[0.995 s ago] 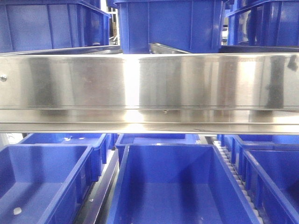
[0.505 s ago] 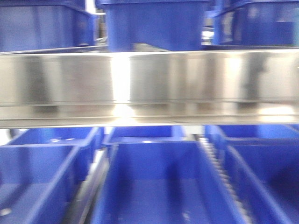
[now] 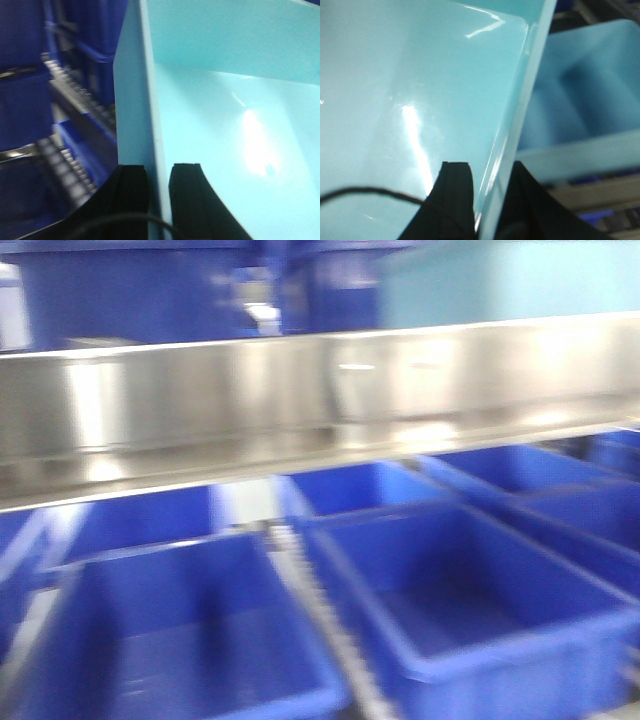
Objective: Move two blue bins to right shelf middle
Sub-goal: 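Drive the base back and turn away from the shelf holding the bin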
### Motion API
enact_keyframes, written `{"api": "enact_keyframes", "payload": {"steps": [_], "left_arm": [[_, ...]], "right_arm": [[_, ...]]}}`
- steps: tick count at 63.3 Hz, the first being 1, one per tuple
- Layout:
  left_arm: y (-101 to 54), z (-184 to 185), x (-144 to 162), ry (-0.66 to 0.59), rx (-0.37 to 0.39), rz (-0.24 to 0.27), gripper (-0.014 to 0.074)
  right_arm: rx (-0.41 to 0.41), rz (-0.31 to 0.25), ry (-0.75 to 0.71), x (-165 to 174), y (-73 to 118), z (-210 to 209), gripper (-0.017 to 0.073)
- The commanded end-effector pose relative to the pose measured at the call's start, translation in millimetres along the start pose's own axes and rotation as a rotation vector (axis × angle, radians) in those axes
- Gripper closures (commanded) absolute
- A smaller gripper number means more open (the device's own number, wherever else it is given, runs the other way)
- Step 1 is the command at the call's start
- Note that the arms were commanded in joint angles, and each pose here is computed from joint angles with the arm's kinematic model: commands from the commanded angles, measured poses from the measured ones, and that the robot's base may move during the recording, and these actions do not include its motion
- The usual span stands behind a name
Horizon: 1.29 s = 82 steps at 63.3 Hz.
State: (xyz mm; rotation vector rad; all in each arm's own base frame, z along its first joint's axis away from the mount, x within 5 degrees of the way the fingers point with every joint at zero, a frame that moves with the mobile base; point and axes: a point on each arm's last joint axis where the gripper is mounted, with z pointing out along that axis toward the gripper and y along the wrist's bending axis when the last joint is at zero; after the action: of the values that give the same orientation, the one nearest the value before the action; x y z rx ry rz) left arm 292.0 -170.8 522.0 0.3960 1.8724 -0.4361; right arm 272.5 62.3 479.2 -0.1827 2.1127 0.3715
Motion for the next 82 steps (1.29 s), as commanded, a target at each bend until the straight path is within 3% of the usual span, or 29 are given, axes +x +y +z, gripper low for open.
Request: {"api": "enact_keyframes", "payload": {"steps": [1,82], "left_arm": [[-2.7,-12.8,-13.4,-0.108,0.022,-0.011,0.0704],[-2.6,-12.8,-13.5,-0.108,0.021,-0.009,0.0704]], "right_arm": [[0.017,-0.044,-0.037,-4.0,-1.2,-6.0,0.0712],[0.017,-0.044,-0.037,-4.0,-1.2,-6.0,0.0712]]}}
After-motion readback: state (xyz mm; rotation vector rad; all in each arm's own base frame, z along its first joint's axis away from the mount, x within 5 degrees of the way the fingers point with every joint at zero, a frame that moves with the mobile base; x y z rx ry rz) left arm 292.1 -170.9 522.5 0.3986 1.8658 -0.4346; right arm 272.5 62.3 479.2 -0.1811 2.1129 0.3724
